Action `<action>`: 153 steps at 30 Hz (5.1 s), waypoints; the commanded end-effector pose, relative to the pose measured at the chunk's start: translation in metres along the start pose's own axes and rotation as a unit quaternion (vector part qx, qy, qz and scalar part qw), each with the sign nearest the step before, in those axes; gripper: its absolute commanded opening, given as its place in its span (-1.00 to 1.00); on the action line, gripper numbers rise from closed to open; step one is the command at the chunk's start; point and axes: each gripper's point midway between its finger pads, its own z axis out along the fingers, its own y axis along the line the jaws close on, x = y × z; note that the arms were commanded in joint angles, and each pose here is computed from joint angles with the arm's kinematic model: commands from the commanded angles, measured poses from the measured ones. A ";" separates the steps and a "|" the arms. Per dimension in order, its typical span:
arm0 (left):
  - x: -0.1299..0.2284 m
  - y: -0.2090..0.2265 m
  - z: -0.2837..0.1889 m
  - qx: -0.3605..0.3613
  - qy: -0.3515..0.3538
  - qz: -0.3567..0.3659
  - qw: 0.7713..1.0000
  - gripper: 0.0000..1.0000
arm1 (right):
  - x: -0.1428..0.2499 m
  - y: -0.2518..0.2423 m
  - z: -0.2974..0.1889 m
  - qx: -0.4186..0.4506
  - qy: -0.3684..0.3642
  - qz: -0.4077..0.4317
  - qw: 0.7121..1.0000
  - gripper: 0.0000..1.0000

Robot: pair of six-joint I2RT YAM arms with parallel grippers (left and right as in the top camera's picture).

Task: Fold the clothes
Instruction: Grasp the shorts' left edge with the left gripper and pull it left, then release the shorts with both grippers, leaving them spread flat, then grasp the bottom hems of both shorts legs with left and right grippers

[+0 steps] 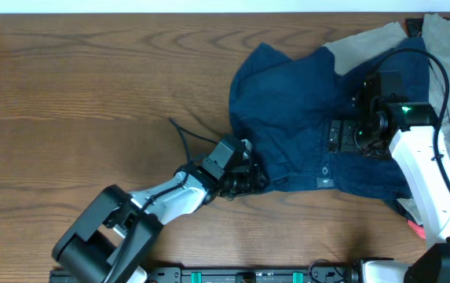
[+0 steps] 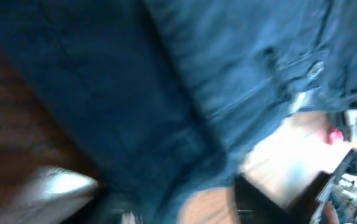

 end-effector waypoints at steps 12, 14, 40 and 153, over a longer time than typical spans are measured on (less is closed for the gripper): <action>-0.013 0.118 -0.081 -0.142 0.021 -0.111 0.983 -0.87 | 0.001 -0.011 -0.003 0.026 0.004 0.009 1.000 0.98; -0.036 0.141 -0.116 -0.159 -0.018 -0.152 0.975 -0.88 | 0.001 -0.010 -0.003 0.024 0.004 0.009 1.000 0.99; -0.048 0.132 -0.211 -0.180 0.001 -0.248 0.952 0.96 | -0.032 0.025 -0.005 -0.069 -0.056 0.004 0.996 0.99; -0.001 0.249 -0.220 -0.296 -0.130 -0.480 0.816 -0.61 | 0.150 0.115 0.112 0.010 0.072 0.291 0.954 0.26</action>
